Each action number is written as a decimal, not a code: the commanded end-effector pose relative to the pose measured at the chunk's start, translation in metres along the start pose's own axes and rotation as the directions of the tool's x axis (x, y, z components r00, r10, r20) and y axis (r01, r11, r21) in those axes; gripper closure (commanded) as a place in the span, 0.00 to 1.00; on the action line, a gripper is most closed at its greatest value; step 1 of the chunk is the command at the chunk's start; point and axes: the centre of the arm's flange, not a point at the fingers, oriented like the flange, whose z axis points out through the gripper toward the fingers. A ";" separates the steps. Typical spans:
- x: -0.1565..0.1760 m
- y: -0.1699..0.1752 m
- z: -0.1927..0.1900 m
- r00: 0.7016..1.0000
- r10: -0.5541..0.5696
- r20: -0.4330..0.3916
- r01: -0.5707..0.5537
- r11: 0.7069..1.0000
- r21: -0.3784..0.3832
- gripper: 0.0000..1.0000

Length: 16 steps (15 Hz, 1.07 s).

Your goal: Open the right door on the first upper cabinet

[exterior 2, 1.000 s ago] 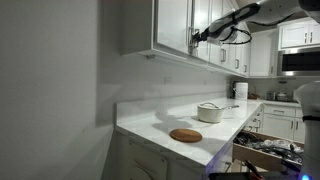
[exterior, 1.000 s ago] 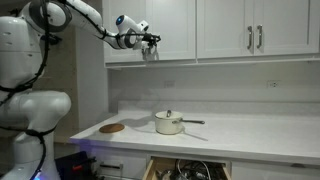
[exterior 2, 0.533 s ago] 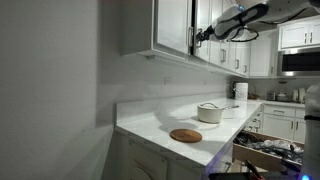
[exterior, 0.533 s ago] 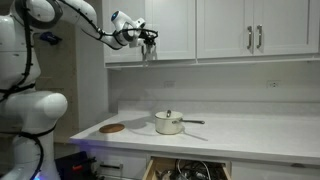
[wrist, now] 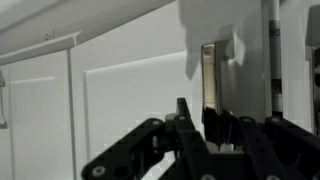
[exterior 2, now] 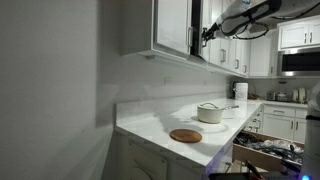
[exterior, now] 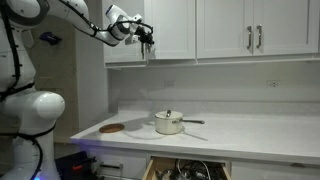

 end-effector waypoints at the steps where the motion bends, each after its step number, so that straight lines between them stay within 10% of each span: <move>1: -0.014 0.018 -0.002 0.997 0.031 0.068 -0.025 0.996 -0.081 0.94; 16: -0.017 0.017 -0.006 0.988 0.146 0.054 -0.128 0.958 -0.259 0.94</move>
